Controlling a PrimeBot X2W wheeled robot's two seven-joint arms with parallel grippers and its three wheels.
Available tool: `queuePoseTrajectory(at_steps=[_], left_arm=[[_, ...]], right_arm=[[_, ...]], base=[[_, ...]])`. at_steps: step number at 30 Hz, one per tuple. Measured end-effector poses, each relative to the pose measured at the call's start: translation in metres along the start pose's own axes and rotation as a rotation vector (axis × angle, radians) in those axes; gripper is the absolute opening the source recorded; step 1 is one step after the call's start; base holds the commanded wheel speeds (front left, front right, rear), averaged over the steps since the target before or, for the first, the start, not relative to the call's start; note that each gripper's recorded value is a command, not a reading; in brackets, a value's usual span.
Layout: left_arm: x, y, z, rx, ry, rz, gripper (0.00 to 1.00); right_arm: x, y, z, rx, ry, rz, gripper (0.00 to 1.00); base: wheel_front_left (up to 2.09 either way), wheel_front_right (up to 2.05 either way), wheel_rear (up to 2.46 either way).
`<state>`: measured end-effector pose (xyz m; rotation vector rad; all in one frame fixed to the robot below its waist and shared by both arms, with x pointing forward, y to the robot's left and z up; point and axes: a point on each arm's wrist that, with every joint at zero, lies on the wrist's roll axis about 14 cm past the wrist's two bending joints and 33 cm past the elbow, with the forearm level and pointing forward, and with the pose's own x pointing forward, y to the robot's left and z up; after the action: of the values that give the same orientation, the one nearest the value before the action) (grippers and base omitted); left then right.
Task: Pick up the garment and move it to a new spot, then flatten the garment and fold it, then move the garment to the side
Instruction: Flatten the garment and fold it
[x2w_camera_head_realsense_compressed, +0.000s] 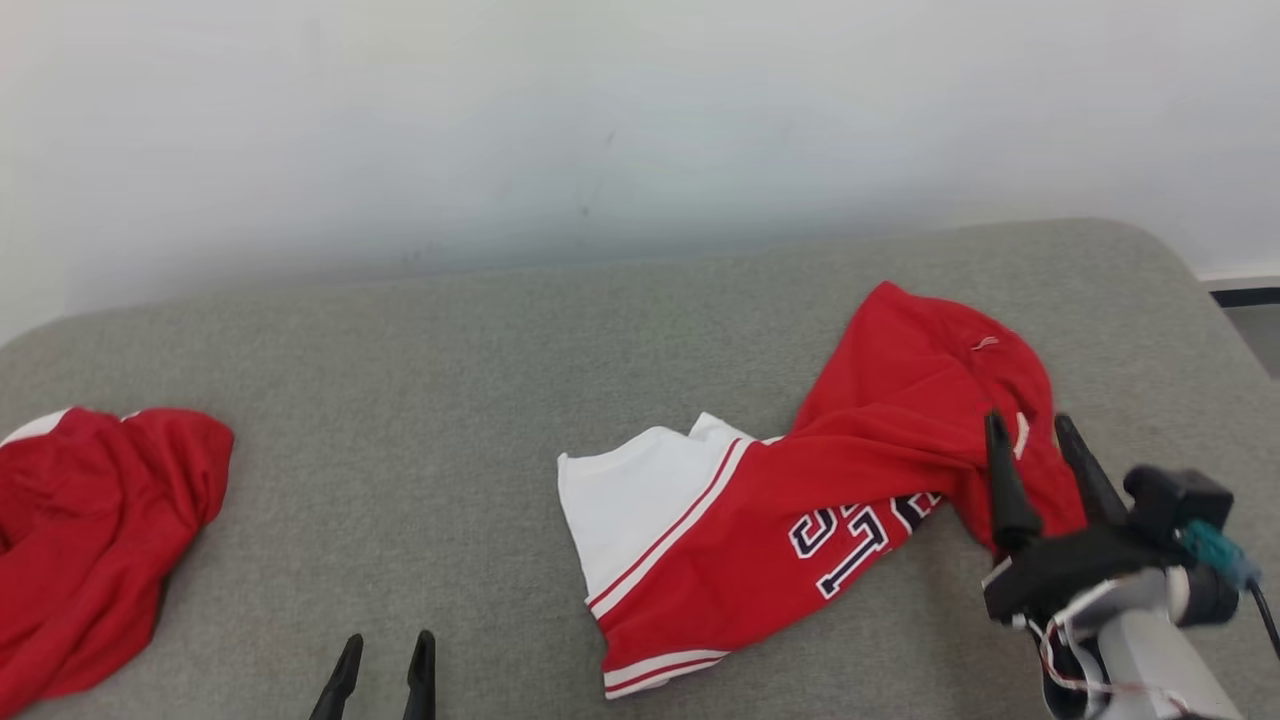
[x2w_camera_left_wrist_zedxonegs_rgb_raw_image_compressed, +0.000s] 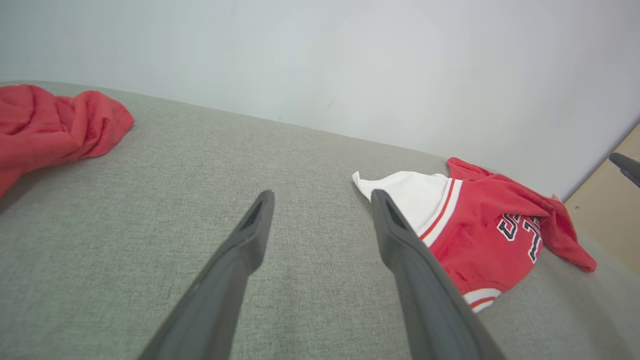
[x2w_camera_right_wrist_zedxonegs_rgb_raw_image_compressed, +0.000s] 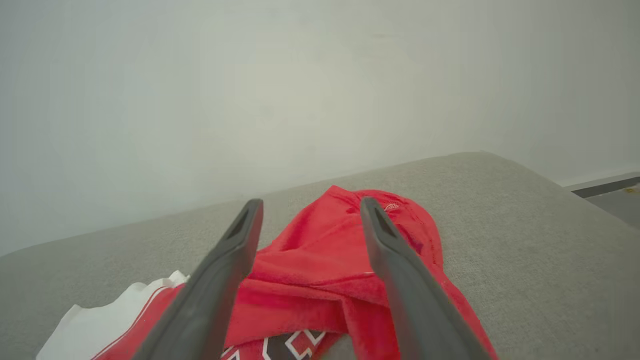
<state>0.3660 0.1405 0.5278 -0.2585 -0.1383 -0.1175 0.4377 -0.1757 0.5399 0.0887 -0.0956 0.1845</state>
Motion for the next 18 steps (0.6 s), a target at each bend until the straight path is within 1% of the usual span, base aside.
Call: queuePoseTrajectory(at_steps=[4, 10, 14, 18], left_arm=[[-0.002, -0.007, 0.005, -0.007, -0.016, -0.014, 1.0], [-0.003, -0.015, 0.015, -0.005, -0.044, -0.032, 1.0], [-0.003, -0.02, 0.019, -0.004, -0.057, -0.039, 1.0], [0.0, -0.027, 0.014, -0.005, -0.043, -0.063, 1.0]], right_arm=[[-0.028, -0.003, 0.001, -0.001, -0.014, -0.014, 1.0], [-0.061, 0.004, 0.012, -0.012, -0.07, -0.015, 1.0], [-0.082, 0.006, 0.0, -0.019, -0.04, -0.025, 1.0], [-0.094, 0.005, -0.008, -0.013, -0.023, -0.045, 1.0]], base=[[0.0, 0.0, 0.0], [0.0, 0.0, 0.0], [0.0, 0.0, 0.0], [0.0, 0.0, 0.0]])
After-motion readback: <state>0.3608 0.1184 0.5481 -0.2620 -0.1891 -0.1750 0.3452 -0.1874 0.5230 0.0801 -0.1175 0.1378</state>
